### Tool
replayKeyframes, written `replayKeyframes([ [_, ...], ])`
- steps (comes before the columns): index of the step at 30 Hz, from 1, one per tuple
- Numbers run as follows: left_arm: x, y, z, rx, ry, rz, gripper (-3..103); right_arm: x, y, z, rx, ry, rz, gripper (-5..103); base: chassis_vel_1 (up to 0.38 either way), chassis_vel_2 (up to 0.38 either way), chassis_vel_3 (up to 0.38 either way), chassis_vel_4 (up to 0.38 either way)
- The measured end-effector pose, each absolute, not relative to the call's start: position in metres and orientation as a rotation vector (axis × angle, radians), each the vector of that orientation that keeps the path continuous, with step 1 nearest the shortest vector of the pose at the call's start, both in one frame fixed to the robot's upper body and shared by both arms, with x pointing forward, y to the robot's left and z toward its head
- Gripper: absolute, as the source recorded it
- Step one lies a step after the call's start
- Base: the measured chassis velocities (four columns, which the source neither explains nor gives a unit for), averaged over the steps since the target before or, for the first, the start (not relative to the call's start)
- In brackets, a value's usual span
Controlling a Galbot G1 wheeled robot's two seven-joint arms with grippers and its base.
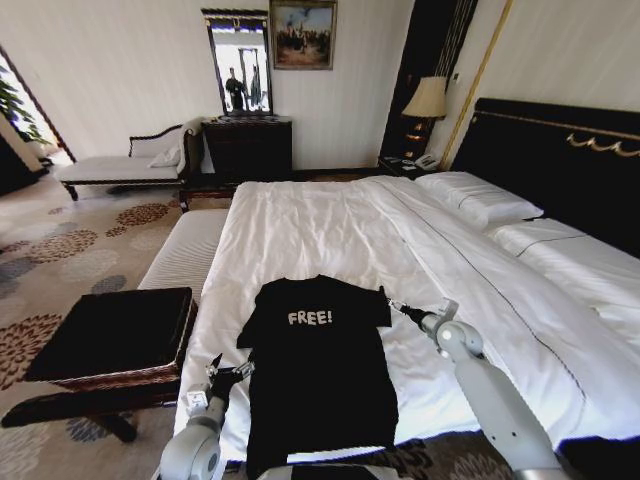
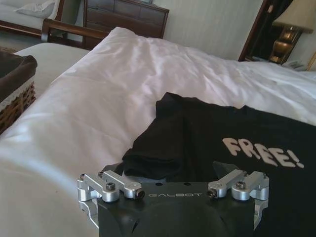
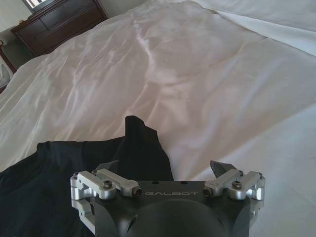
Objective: Fold the clothes on the bed and place them into the basket.
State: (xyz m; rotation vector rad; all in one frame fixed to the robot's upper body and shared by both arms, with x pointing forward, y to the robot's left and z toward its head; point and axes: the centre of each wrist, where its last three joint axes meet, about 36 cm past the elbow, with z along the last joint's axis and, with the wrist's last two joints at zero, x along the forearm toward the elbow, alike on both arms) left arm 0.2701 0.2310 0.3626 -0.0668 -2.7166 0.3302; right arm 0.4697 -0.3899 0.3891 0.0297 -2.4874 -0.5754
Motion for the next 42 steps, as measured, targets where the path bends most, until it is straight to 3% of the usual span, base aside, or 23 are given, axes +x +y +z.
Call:
replayKeyframes([
  [9,0.286,0.225,0.354,-0.065,-2.680,0.500,103,0.465,-0.394,0.394,0.037,-2.498,-0.567,100,0.000,0.000,0.000,0.000],
  [22,0.305,0.224,0.345,-0.033,-2.647,0.573,89,0.463,-0.402,0.403,0.034,-2.514,-0.557,100,0.000,0.000,0.000,0.000],
  [28,0.313,0.225,0.339,-0.015,-2.647,0.581,96,0.461,-0.403,0.407,0.037,-2.521,-0.551,100,0.000,0.000,0.000,0.000],
  [33,0.325,0.223,0.338,0.006,-2.658,0.600,90,0.457,-0.403,0.406,0.052,-2.514,-0.545,100,0.000,0.000,0.000,0.000],
  [36,0.331,0.223,0.336,0.024,-2.658,0.607,76,0.454,-0.402,0.407,0.073,-2.503,-0.555,100,0.000,0.000,0.000,0.000],
  [42,0.333,0.223,0.331,0.049,-2.650,0.622,75,0.452,-0.403,0.413,0.098,-2.496,-0.562,100,0.000,0.000,0.000,0.000],
])
